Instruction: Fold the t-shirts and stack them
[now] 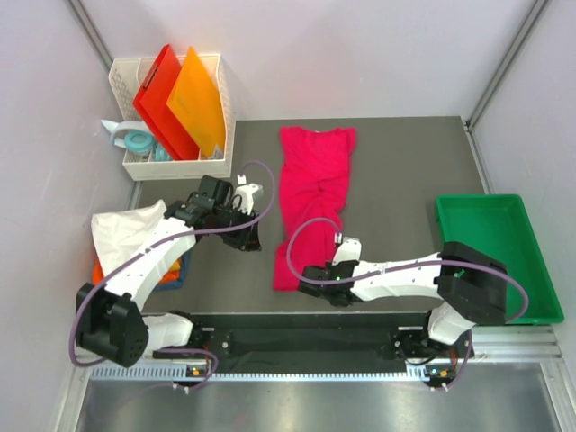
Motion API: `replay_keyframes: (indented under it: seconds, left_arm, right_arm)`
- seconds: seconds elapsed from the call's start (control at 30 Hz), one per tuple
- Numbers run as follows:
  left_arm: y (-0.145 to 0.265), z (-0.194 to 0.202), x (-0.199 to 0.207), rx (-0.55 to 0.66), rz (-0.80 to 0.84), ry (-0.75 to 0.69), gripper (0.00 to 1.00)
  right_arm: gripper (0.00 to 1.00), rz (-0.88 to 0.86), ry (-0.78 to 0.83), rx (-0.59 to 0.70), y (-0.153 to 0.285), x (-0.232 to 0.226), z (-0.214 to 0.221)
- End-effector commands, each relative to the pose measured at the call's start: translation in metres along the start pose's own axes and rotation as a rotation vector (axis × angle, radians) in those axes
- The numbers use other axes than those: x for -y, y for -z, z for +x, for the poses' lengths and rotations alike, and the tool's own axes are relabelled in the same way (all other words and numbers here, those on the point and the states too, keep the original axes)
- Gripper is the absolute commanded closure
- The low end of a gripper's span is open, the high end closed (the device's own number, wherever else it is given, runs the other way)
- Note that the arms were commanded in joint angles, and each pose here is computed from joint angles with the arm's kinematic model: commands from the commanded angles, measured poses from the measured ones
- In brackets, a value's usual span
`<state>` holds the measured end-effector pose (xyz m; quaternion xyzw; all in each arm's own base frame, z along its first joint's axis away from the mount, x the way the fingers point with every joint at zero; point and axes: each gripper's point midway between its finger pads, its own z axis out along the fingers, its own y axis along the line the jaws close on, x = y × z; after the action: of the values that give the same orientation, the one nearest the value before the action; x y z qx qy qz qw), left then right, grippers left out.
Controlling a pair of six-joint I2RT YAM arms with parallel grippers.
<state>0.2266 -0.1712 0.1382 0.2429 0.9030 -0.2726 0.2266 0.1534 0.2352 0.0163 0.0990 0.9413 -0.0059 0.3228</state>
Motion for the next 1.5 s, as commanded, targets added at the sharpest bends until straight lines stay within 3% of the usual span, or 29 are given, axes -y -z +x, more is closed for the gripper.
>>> replay_keyframes:
  seconds: [0.0,0.03,0.07,0.1,0.2,0.27,0.63,0.9,1.47]
  left_arm:
    - [0.0,-0.004,0.007,-0.024,0.034,0.013,0.62]
    - [-0.001,-0.007,0.006,-0.02,0.034,0.014,0.62]
    - [0.0,-0.01,0.007,-0.013,0.034,0.015,0.61]
    - [0.0,-0.012,0.006,-0.009,0.031,0.015,0.61]
    - [-0.001,-0.014,0.005,-0.013,0.026,0.018,0.61]
    - [-0.003,-0.012,0.004,-0.017,0.025,0.022,0.61]
    - [-0.002,-0.008,0.003,-0.008,0.017,0.015,0.6]
    - [-0.003,-0.009,0.003,-0.001,0.017,0.016,0.6]
    - [-0.007,-0.005,-0.004,-0.015,-0.004,0.023,0.59]
  right_arm:
    - [1.0,0.037,-0.001,-0.059,-0.008,0.002,0.015]
    - [0.98,0.04,-0.001,-0.053,-0.008,0.002,0.014]
    - [0.9,0.035,-0.005,-0.049,-0.006,-0.002,0.011]
    - [0.74,0.051,0.005,-0.047,-0.005,0.001,0.01]
    - [0.59,0.066,0.019,-0.012,0.005,-0.002,-0.001]
    - [0.55,0.083,0.031,0.017,0.009,-0.001,-0.01]
    - [0.58,0.111,0.012,0.054,-0.003,0.018,-0.021]
    - [0.59,0.065,-0.029,0.134,0.015,0.017,-0.049]
    - [0.59,0.01,0.005,0.074,-0.01,-0.004,-0.038]
